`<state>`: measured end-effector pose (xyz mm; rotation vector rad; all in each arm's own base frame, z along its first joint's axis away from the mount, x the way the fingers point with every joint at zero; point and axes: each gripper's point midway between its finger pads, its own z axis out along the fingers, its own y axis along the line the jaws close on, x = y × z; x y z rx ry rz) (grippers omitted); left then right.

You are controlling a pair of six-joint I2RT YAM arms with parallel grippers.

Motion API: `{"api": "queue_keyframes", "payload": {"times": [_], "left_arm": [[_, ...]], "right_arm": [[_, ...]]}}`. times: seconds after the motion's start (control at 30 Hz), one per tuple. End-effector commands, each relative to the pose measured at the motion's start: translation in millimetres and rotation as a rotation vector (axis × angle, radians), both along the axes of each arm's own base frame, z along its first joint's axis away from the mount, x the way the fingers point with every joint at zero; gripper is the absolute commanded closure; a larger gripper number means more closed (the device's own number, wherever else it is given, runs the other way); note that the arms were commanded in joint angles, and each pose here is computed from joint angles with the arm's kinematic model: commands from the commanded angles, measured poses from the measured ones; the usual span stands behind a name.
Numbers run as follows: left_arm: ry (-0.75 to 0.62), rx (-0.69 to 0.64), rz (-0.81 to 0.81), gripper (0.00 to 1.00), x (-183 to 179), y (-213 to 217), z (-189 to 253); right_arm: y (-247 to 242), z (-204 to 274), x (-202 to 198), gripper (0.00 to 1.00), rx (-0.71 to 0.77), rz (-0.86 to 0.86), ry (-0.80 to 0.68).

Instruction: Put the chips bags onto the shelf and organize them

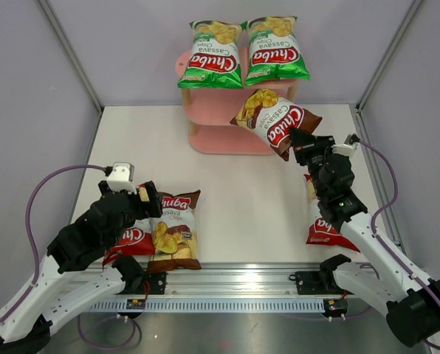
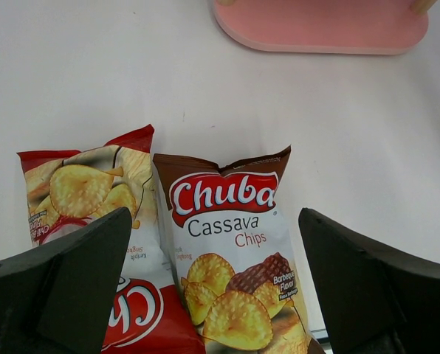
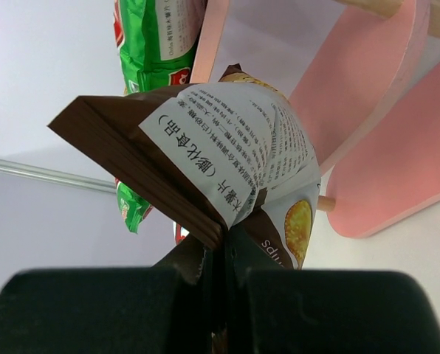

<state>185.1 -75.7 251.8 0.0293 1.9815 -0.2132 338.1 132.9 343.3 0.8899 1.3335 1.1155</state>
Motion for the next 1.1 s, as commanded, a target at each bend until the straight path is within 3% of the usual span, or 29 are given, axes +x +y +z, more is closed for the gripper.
{"api": "queue_keyframes", "payload": {"times": [0.0,0.33,0.6,1.07], "left_arm": [[-0.028,-0.024,-0.013,0.01,3,-4,8],[-0.048,-0.049,-0.012,0.01,0,-2,12],[-0.048,-0.053,-0.015,0.01,0,-2,13],[-0.077,-0.086,-0.028,0.01,-5,-1,18]], "right_arm": [[-11,41,4,1.0,0.125,-0.053,-0.14],[-24,6,38,1.0,0.179,-0.19,-0.09],[-11,4,55,1.0,0.274,-0.23,-0.107],[19,-36,81,1.0,0.346,-0.518,-0.032]]}}
